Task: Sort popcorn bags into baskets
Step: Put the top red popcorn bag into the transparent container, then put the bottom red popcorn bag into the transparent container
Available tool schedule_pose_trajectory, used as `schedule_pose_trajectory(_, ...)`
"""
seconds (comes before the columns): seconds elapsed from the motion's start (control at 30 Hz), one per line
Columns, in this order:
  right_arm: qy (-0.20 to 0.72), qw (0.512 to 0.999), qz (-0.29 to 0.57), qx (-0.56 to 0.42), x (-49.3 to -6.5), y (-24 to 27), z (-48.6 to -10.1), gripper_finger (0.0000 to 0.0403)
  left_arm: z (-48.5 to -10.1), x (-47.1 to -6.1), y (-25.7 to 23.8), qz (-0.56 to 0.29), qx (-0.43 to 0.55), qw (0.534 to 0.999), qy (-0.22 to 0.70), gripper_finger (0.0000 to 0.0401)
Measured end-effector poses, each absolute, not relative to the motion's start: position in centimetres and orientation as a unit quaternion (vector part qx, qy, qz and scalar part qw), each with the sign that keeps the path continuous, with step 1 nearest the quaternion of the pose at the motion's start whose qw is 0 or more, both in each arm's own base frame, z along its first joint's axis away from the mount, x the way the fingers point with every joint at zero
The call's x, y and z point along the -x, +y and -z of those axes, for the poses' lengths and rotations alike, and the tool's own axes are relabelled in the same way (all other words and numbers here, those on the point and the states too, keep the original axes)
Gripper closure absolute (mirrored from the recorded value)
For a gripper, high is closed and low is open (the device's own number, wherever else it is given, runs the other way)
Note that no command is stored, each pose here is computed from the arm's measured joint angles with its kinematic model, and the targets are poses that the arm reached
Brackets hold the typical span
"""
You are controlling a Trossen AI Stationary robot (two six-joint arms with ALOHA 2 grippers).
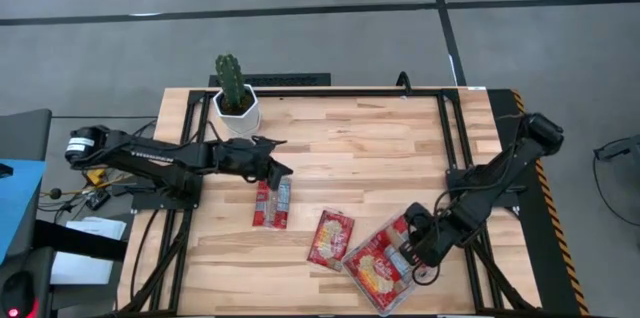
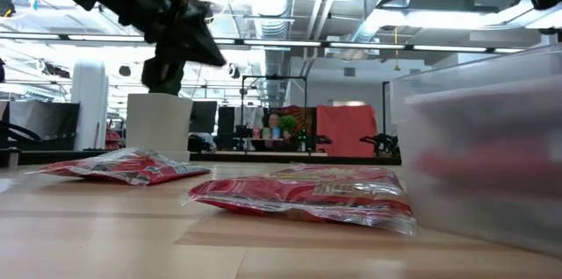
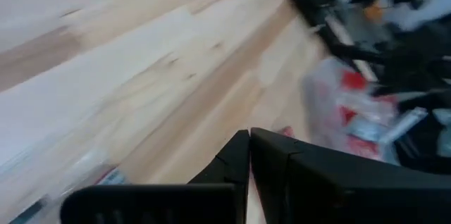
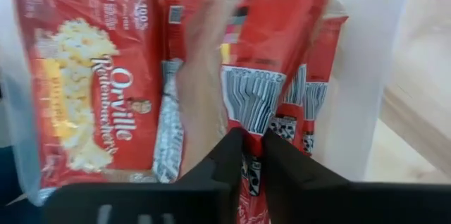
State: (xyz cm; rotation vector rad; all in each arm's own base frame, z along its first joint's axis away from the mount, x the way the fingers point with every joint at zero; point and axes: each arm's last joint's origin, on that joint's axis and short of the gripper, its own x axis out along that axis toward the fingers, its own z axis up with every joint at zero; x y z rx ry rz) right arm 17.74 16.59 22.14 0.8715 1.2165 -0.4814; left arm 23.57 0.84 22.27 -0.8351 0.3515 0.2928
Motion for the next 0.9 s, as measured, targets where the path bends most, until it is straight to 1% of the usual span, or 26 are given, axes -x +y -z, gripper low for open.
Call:
schedule_pose_trajectory(0.1,0.55,0.704,0.22,-0.391,-17.8,16.6,-22.0,0.0308,-22.7,-23.8,0.1,-0.115,0.391,0.9,0.155,0.0383)
schedule_pose_trajectory(0.2,0.549,0.704,0.218,-0.395,-17.8,16.3,-22.3,0.0271,-22.8,-24.2,-0.8,-0.088,0.385,0.906,0.149,0.0357)
schedule_pose_trajectory(0.3,0.544,0.705,0.21,-0.404,-17.5,16.0,-23.0,0.0236,-22.3,-24.6,-1.9,-0.061,0.373,0.911,0.162,0.0336)
schedule_pose_trajectory(0.37,0.535,0.71,0.204,-0.41,-17.2,15.7,-23.5,0.0218,-22.0,-25.2,-2.6,-0.047,0.371,0.911,0.172,0.0333)
schedule_pose_trajectory(0.43,0.519,0.72,0.201,-0.416,-17.1,15.4,-24.1,0.0206,-21.9,-26.1,-3.5,-0.034,0.363,0.914,0.181,0.0341)
schedule_pose_trajectory(0.53,0.491,0.737,0.203,-0.418,-16.9,15.0,-24.7,0.0199,-21.8,-28.0,-4.8,-0.013,0.327,0.925,0.193,0.0368)
schedule_pose_trajectory(0.63,0.475,0.747,0.203,-0.418,-17.0,14.6,-25.0,0.0202,-21.7,-30.2,-6.0,-0.001,0.284,0.936,0.206,0.0395)
schedule_pose_trajectory(0.73,0.47,0.75,0.205,-0.418,-17.2,14.3,-25.1,0.0211,-20.9,-32.5,-6.6,0.005,0.269,0.937,0.222,0.0397)
schedule_pose_trajectory(0.9,0.47,0.761,0.198,-0.402,-17.3,14.3,-25.0,0.0226,-17.3,-35.0,-7.8,0.036,0.263,0.92,0.289,0.0401)
